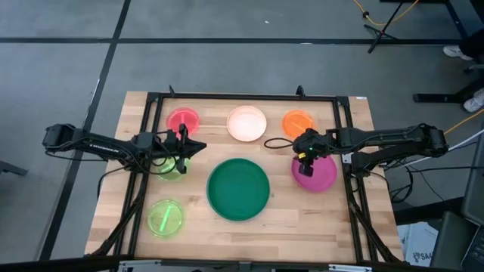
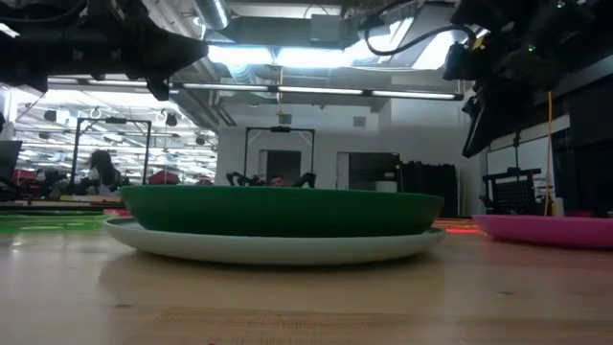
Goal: Stack plastic plates
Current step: Stack the pink plate on the stacked plates
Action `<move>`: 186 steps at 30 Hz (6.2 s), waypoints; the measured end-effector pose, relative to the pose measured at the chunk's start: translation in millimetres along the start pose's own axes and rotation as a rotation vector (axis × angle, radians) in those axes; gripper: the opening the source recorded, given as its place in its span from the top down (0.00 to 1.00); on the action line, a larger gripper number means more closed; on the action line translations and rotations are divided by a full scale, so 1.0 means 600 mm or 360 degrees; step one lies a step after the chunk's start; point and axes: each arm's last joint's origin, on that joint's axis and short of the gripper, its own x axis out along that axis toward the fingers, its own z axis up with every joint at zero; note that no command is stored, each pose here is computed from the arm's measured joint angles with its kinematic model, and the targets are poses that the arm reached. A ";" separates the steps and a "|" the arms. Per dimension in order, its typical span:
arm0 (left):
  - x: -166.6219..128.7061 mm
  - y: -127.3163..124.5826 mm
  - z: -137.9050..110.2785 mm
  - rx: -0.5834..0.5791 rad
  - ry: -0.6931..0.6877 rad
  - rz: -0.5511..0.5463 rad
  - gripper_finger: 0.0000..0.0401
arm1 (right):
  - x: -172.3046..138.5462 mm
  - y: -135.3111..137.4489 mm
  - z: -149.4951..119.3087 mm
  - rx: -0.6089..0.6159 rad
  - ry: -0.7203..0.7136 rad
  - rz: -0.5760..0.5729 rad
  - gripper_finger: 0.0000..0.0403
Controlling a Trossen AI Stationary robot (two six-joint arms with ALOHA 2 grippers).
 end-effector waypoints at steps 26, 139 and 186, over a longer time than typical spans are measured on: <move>0.009 -0.001 -0.004 0.0030 0.0037 0.0006 0.97 | 0.041 -0.047 -0.024 -0.0028 0.0497 -0.0231 0.44; 0.009 0.001 -0.003 0.0022 0.0030 0.0065 0.97 | 0.092 -0.130 -0.009 0.0243 0.0907 0.0386 1.00; 0.009 0.001 -0.002 -0.0063 0.0016 0.0064 0.97 | 0.081 -0.007 0.140 0.0160 -0.0496 0.0631 1.00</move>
